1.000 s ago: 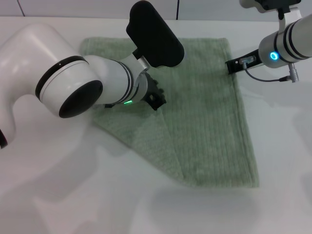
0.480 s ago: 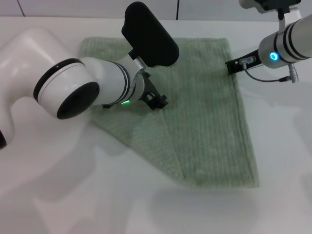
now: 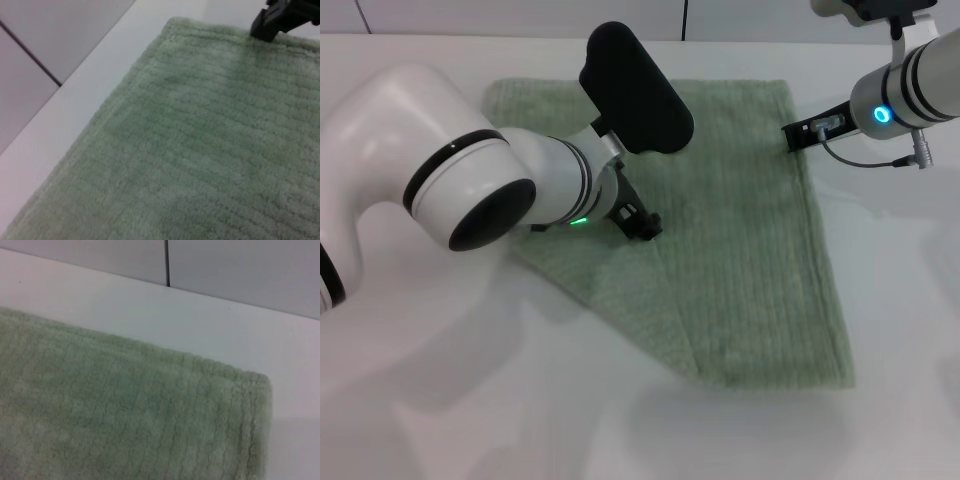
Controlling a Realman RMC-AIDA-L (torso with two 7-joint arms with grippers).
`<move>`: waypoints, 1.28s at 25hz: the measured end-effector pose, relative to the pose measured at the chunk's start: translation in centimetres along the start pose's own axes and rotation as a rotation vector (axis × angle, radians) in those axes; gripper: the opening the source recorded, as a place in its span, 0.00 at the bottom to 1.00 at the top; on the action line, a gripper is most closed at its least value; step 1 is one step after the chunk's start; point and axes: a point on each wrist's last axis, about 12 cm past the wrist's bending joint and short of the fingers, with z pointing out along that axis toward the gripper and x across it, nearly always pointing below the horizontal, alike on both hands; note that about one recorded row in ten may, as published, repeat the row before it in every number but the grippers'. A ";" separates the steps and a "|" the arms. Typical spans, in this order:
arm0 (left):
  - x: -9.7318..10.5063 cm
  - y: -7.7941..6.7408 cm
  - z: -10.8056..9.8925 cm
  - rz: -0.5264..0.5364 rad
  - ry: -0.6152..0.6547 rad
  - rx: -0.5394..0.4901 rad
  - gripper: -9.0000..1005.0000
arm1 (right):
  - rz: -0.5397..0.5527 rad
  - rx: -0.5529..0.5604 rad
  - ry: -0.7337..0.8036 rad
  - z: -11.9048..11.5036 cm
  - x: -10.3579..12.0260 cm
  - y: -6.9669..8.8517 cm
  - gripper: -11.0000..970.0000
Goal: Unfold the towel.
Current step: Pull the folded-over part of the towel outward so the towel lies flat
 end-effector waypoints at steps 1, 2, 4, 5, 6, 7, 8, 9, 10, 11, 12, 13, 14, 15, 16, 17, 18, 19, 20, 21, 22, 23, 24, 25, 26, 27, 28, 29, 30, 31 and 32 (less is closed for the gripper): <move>0.0 -0.1 0.0 0.007 -0.001 0.000 0.84 | 0.000 0.000 0.000 0.0 0.0 0.0 0.08; -0.1 -0.3 0.0 0.025 -0.002 0.002 0.83 | 0.000 0.000 0.000 0.0 0.0 0.0 0.08; -0.2 -0.4 -0.1 0.046 -0.003 0.004 0.82 | -0.001 0.001 0.000 0.0 0.0 0.0 0.08; -0.2 -0.4 -0.1 0.052 -0.004 0.004 0.81 | -0.001 0.001 -0.001 0.0 0.0 0.0 0.08; -0.2 -0.4 -0.1 0.054 -0.006 0.005 0.80 | -0.001 0.001 -0.001 0.0 0.0 0.0 0.08; -0.2 -0.4 -0.1 0.054 -0.006 0.005 0.79 | -0.002 0.002 -0.002 0.0 0.0 0.0 0.08; -0.4 -0.5 -0.2 0.057 -0.011 0.005 0.79 | -0.002 0.003 -0.004 0.0 -0.1 0.0 0.08; -0.4 -0.5 -0.2 0.057 -0.011 0.005 0.78 | -0.002 0.003 -0.004 0.0 -0.1 0.0 0.08; -0.5 -0.5 -0.2 0.060 -0.017 0.006 0.77 | -0.002 0.003 -0.004 0.0 -0.1 0.0 0.08; -0.5 -0.5 -0.2 0.061 -0.018 0.005 0.76 | -0.002 0.003 -0.004 0.0 -0.1 0.0 0.08; -0.5 -0.5 -0.2 0.061 -0.018 0.005 0.76 | -0.002 0.003 -0.004 0.0 -0.1 0.0 0.08; -0.6 -0.4 -0.3 0.059 -0.020 0.003 0.75 | -0.002 0.004 -0.004 0.0 -0.1 -0.1 0.08; -0.6 -0.3 -0.3 0.056 -0.021 0.001 0.66 | -0.002 0.004 -0.004 0.0 -0.1 -0.1 0.08; -0.6 -0.2 -0.3 0.053 -0.021 0.000 0.57 | -0.001 0.004 -0.004 0.0 -0.1 -0.1 0.08; -0.6 -0.1 -0.3 0.051 -0.021 -0.002 0.53 | -0.001 0.004 -0.004 0.0 -0.1 -0.1 0.08; -0.7 0.0 -0.3 0.051 -0.019 -0.004 0.49 | 0.000 0.004 -0.004 0.0 -0.1 -0.1 0.08; -0.7 0.0 -0.3 0.052 -0.013 -0.005 0.45 | 0.001 0.004 -0.005 0.0 -0.1 -0.1 0.08; -0.7 0.0 -0.3 0.052 -0.013 -0.005 0.41 | 0.001 0.004 -0.005 0.0 -0.1 -0.1 0.08; -0.7 0.1 -0.3 0.052 -0.010 -0.005 0.37 | 0.001 0.004 -0.005 0.0 -0.1 -0.1 0.08; -0.7 0.1 -0.3 0.052 -0.010 -0.005 0.33 | 0.001 0.004 -0.005 0.0 -0.1 -0.1 0.08; -0.7 0.2 -0.3 0.051 -0.003 -0.006 0.30 | 0.001 0.005 -0.005 0.0 -0.1 -0.2 0.08; -0.7 0.2 -0.3 0.050 -0.001 -0.007 0.27 | 0.001 0.005 -0.005 0.0 0.0 -0.2 0.08; -0.7 0.3 -0.3 0.049 -0.001 -0.007 0.23 | 0.001 0.005 -0.005 0.0 0.0 -0.2 0.08; -0.7 0.3 -0.3 0.049 -0.001 -0.007 0.20 | 0.001 0.005 -0.005 0.0 0.0 -0.2 0.08; -0.7 0.3 -0.3 0.049 0.000 -0.007 0.16 | 0.001 0.005 -0.005 0.0 0.0 -0.2 0.08; -0.7 0.3 -0.3 0.049 0.000 -0.007 0.13 | 0.001 0.005 -0.005 0.0 0.0 -0.2 0.09; -0.8 0.2 -0.5 0.050 -0.002 -0.006 0.09 | 0.004 0.006 -0.006 0.0 0.0 -0.3 0.09; -0.9 0.2 -0.5 0.050 -0.002 -0.006 0.05 | 0.005 0.006 -0.005 0.0 0.0 -0.3 0.09; -0.9 0.2 -0.5 0.050 -0.002 -0.005 0.01 | 0.005 0.007 -0.005 0.0 0.0 -0.3 0.09; -0.9 0.2 -0.6 0.050 0.000 -0.004 0.01 | 0.005 0.007 -0.005 0.0 0.0 -0.3 0.09; -1.0 0.2 -0.7 0.051 0.002 -0.004 0.01 | 0.006 0.007 -0.005 0.0 0.1 -0.3 0.09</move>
